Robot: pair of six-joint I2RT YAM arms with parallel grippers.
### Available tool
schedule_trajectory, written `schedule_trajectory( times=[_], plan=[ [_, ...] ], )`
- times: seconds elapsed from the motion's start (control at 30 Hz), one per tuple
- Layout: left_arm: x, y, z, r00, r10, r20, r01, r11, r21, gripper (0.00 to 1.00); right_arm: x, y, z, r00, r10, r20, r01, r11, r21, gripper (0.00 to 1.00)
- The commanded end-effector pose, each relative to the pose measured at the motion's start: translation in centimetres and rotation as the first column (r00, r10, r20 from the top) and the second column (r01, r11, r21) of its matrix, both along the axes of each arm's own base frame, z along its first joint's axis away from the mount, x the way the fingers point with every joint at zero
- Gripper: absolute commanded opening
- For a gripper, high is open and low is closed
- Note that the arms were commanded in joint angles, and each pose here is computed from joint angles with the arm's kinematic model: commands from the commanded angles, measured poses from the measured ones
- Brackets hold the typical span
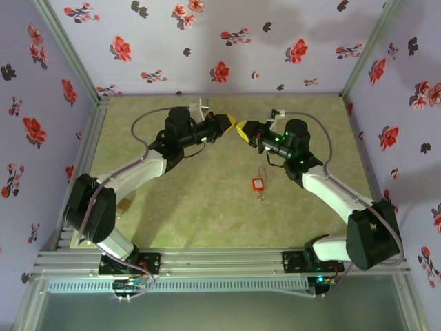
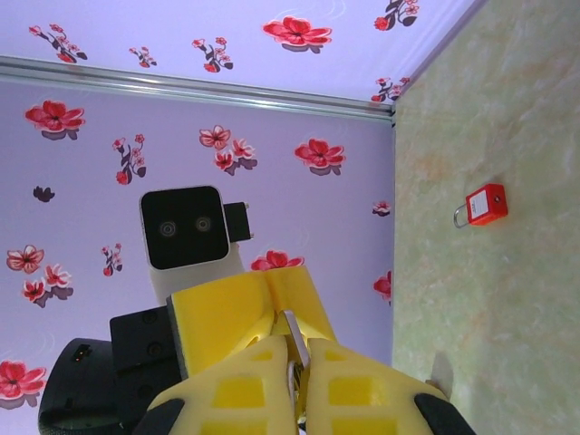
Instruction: Unlock with the key
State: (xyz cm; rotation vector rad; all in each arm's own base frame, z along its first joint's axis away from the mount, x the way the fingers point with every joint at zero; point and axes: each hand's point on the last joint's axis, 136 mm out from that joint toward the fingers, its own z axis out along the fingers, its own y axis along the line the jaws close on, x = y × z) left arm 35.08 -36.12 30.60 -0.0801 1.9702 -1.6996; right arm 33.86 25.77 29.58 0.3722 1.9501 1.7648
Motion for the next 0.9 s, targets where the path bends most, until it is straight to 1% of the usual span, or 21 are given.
schedule_trajectory(
  times=[0.0,0.03,0.1,0.17,0.2,0.3,0.4,0.5,0.57,0.67,0.73,0.83,0.87],
  plan=[
    [-1.1,-0.2,-0.9,0.999,-0.049,0.003,0.048,0.999,0.016,0.01,-0.5,0.2,1.9,0.998,0.032,0.062,-0.033,0.999,0.024,0.00],
    [-1.1,-0.1,-1.1,0.999,-0.047,-0.003,0.047,0.999,0.015,0.07,-0.5,0.2,1.9,0.998,0.035,0.060,-0.036,0.999,0.019,0.00],
    [-0.9,0.2,-1.1,0.999,-0.033,-0.006,0.033,0.999,0.009,0.25,-0.8,0.1,1.6,0.998,0.037,0.055,-0.037,0.999,-0.002,0.00],
    [-0.5,0.7,-1.2,1.000,-0.009,-0.010,0.010,1.000,0.015,0.45,-1.0,0.0,1.4,0.998,0.036,0.054,-0.035,0.999,-0.019,0.00],
    [-0.2,1.1,-1.1,1.000,0.008,-0.009,-0.008,1.000,0.016,0.53,-1.1,0.0,1.3,0.998,0.037,0.052,-0.036,0.999,-0.030,0.00],
    [0.8,2.8,-0.4,0.998,0.066,-0.007,-0.066,0.998,0.019,0.68,-1.5,-0.1,0.9,0.998,0.047,0.043,-0.045,0.998,-0.053,0.00],
    [1.9,4.7,0.5,0.992,0.126,0.004,-0.126,0.992,0.024,0.76,-1.8,-0.3,0.4,0.998,0.049,0.032,-0.047,0.996,-0.075,0.00],
    [2.5,6.6,1.1,0.986,0.166,0.012,-0.166,0.985,0.037,0.89,-2.0,-0.4,0.0,0.999,0.049,0.024,-0.046,0.995,-0.091,0.00],
    [2.8,7.9,1.0,0.982,0.189,0.011,-0.189,0.979,0.075,0.92,-2.0,-0.5,-0.2,0.999,0.050,0.020,-0.048,0.994,-0.095,0.00],
    [2.9,10.6,-0.5,0.973,0.228,-0.014,-0.222,0.957,0.184,0.93,-2.0,-0.5,-0.2,0.999,0.050,0.019,-0.048,0.994,-0.098,0.00],
    [3.0,13.0,-2.0,0.964,0.266,-0.030,-0.245,0.922,0.298,0.93,-2.1,-0.5,-0.3,0.998,0.054,0.020,-0.051,0.993,-0.106,0.00],
    [2.7,17.0,-5.0,0.941,0.328,-0.084,-0.248,0.837,0.488,0.95,-2.2,-0.6,-0.7,0.998,0.057,0.010,-0.055,0.989,-0.138,0.00],
    [2.5,18.4,-6.1,0.932,0.347,-0.104,-0.236,0.799,0.552,0.94,-2.2,-0.7,-0.8,0.998,0.059,0.007,-0.057,0.987,-0.151,0.00]
  ],
)
